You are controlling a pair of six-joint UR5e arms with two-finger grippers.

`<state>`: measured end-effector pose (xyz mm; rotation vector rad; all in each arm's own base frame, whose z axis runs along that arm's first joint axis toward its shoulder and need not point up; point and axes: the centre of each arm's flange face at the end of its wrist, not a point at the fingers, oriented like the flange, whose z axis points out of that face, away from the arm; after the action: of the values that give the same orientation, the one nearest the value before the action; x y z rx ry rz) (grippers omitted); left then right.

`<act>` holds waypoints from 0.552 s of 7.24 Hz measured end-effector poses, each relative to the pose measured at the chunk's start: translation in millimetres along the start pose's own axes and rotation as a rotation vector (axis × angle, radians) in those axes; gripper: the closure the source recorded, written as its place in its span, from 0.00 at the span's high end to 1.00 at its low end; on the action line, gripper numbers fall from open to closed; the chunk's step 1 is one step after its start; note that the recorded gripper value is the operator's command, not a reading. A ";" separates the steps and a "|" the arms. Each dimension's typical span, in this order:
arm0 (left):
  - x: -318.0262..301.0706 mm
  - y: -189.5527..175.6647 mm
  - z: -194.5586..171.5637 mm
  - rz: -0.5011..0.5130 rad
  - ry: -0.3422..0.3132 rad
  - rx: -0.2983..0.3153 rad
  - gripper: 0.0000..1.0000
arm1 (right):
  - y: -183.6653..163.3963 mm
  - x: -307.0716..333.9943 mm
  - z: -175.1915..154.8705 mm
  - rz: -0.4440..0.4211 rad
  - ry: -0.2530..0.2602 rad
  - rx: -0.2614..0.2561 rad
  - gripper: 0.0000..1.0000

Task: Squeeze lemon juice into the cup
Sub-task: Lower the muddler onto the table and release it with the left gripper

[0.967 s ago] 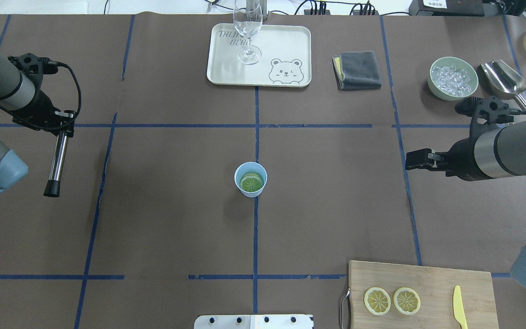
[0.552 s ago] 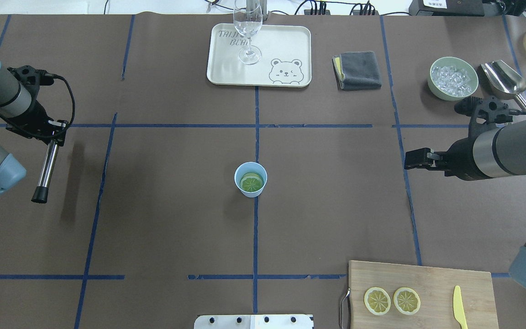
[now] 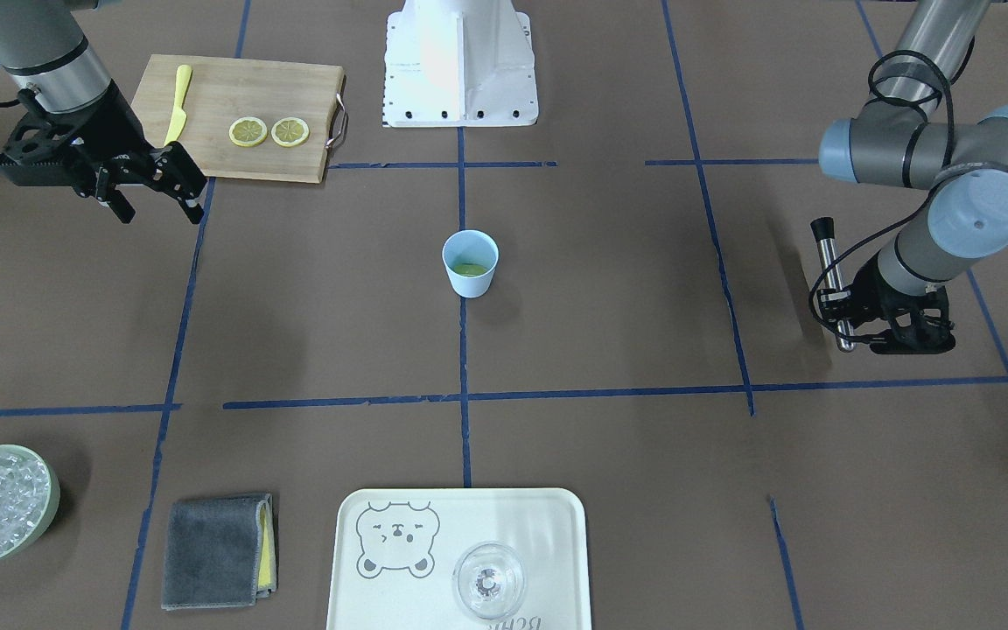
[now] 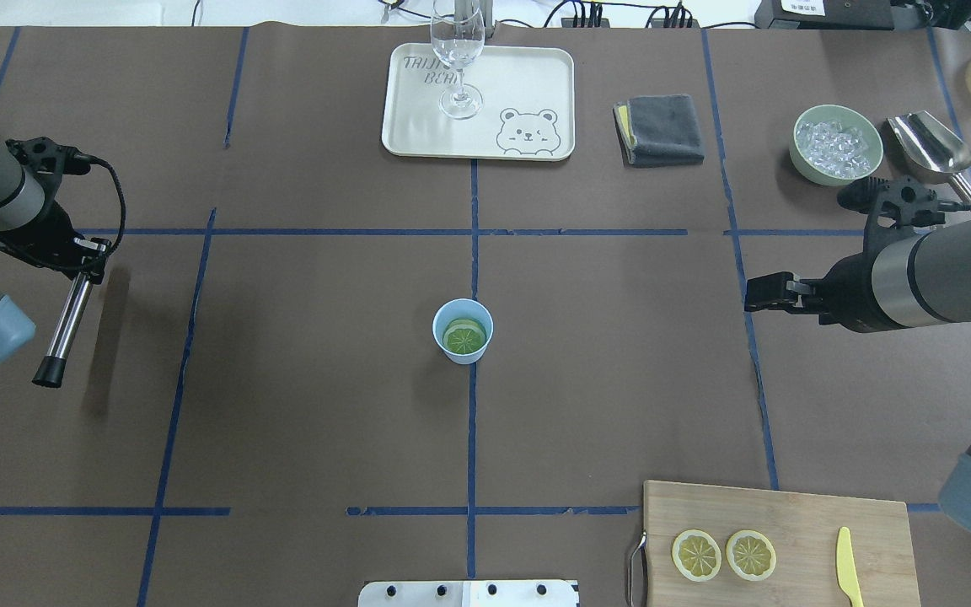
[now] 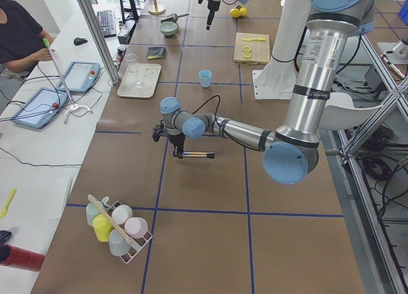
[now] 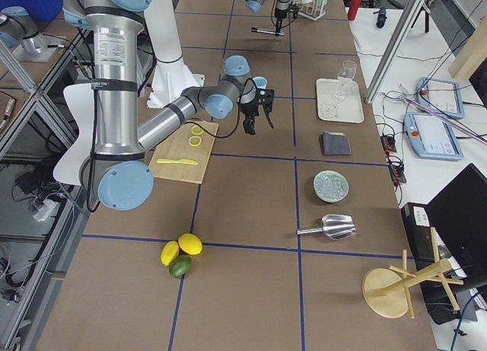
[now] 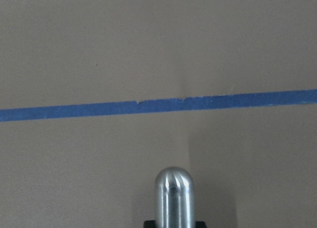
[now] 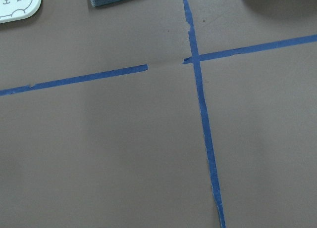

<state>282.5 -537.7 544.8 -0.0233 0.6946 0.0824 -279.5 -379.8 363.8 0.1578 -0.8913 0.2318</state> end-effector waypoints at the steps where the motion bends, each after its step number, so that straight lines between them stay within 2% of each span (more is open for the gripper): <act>1: -2.1 -0.3 3.6 -0.005 -0.002 -0.008 0.00 | -0.1 0.1 0.4 0.000 0.000 0.000 1.00; 4: -5.6 -1.8 11.2 -0.013 -0.008 -0.021 0.00 | -0.2 0.6 0.9 0.001 0.002 0.000 1.00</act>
<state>285.5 -539.4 557.0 -0.0471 0.6858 0.0774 -279.8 -380.1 364.9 0.1572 -0.8897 0.2323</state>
